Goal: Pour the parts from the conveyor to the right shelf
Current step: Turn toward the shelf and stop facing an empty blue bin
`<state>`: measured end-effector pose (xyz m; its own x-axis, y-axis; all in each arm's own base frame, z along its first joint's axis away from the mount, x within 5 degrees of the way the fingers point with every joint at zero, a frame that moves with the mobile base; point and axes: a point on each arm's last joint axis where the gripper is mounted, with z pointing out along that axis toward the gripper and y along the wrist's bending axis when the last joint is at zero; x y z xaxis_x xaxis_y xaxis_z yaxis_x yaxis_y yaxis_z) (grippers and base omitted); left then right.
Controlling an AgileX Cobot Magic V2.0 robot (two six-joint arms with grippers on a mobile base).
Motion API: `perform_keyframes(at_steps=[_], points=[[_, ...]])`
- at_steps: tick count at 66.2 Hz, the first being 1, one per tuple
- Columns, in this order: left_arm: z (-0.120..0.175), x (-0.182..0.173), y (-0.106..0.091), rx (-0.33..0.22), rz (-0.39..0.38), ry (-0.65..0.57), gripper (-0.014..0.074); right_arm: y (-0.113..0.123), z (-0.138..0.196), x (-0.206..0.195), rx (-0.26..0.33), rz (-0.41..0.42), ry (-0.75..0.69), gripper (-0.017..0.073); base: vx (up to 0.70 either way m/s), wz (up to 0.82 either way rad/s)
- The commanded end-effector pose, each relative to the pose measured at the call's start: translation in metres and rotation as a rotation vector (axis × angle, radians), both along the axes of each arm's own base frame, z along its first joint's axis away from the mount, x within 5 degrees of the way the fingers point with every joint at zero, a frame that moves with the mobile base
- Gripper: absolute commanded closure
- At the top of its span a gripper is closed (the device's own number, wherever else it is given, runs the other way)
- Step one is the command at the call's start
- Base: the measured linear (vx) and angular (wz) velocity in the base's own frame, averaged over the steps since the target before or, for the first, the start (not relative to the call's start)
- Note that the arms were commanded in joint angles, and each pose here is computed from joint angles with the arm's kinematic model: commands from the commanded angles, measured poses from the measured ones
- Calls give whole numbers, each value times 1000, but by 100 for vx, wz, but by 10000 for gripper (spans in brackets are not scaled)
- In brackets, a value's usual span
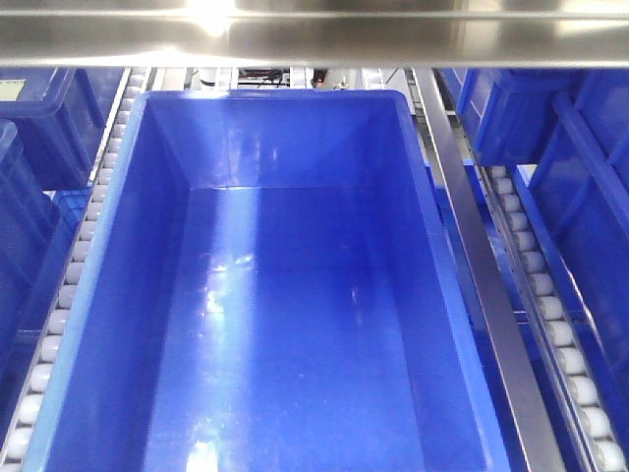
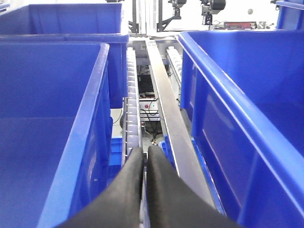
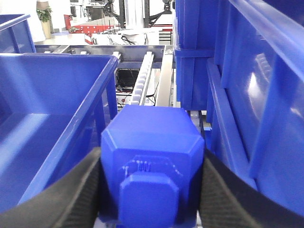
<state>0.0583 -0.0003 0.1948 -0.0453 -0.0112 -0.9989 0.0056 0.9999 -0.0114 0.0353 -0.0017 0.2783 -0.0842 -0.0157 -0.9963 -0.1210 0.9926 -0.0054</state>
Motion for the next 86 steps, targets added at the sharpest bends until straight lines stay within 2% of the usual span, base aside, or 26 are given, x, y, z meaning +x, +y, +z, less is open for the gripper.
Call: perform_keyframes(at_steps=[1,60,73,86], points=[[12,1,0,-15,-7,-77,600,1,15,-1,-5,14,-95,564,7,3],[13,1,0,-15,-7,-78,600,1,15,-1,-5,14,-95,564,1,0],[16,-4,0,-15,-7,-134,600,1,15,-1,-6,14,-96,564,0,0],[16,-4,0,-15,-7,-131,600,3,23,-1,14,36,-175,564,0,0]])
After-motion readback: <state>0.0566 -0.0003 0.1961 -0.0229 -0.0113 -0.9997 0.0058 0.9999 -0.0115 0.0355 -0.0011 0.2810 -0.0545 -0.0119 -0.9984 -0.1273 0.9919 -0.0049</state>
